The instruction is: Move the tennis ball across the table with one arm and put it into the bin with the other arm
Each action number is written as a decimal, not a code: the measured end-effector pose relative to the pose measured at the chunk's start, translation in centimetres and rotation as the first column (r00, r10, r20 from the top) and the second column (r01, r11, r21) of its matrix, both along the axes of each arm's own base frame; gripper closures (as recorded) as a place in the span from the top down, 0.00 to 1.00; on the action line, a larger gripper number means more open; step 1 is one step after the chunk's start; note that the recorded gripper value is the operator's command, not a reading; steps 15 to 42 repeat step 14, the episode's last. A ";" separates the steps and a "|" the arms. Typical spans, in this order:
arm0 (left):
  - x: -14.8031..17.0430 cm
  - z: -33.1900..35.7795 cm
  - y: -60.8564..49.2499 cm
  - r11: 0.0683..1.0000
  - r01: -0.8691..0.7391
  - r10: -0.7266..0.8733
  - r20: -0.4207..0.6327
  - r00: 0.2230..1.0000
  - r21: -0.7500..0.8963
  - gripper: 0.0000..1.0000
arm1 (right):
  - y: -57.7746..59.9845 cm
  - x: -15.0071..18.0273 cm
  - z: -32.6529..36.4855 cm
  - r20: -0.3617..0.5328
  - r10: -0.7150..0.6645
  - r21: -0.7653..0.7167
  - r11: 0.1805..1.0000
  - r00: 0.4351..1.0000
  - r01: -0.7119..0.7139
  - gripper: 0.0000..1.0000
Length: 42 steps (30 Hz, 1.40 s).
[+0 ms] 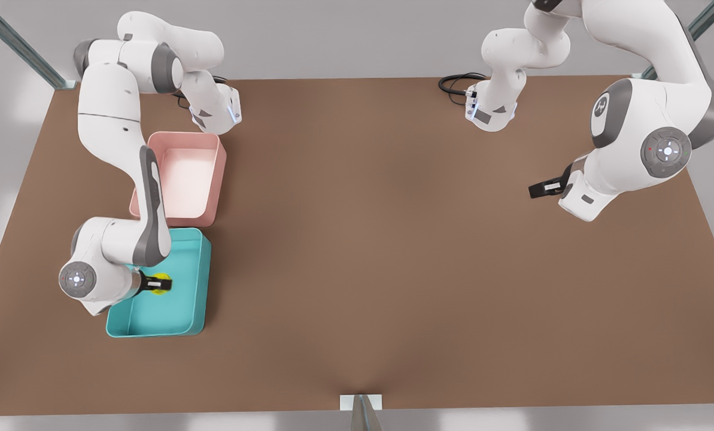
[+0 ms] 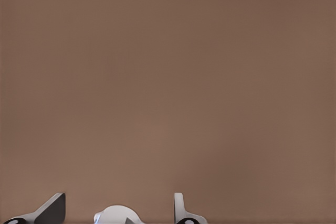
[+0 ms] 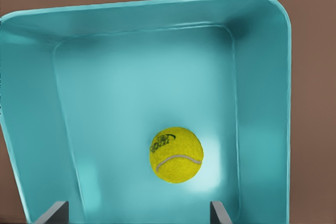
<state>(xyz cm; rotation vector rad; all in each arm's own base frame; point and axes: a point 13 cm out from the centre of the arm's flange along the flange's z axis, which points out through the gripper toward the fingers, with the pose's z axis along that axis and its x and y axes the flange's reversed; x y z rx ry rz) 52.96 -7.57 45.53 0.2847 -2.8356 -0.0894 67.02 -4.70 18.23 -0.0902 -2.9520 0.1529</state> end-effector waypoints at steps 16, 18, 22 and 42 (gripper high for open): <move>-0.9 0.6 0.5 0.999 0.030 -0.030 -0.035 0.999 -0.012 1.00 | 6.6 -9.8 33.5 0.123 0.223 0.080 0.969 0.967 -0.233 1.00; -0.9 0.6 0.5 0.999 0.030 -0.030 -0.035 0.999 -0.012 1.00 | 6.6 -9.8 33.5 0.123 0.223 0.080 0.969 0.967 -0.233 1.00; -0.9 0.6 0.5 0.999 0.030 -0.030 -0.035 0.999 -0.012 1.00 | 6.6 -9.8 33.5 0.123 0.223 0.080 0.969 0.967 -0.233 1.00; -0.9 0.6 0.5 0.999 0.030 -0.030 -0.035 0.999 -0.012 1.00 | 6.6 -9.8 33.5 0.123 0.223 0.080 0.969 0.967 -0.233 1.00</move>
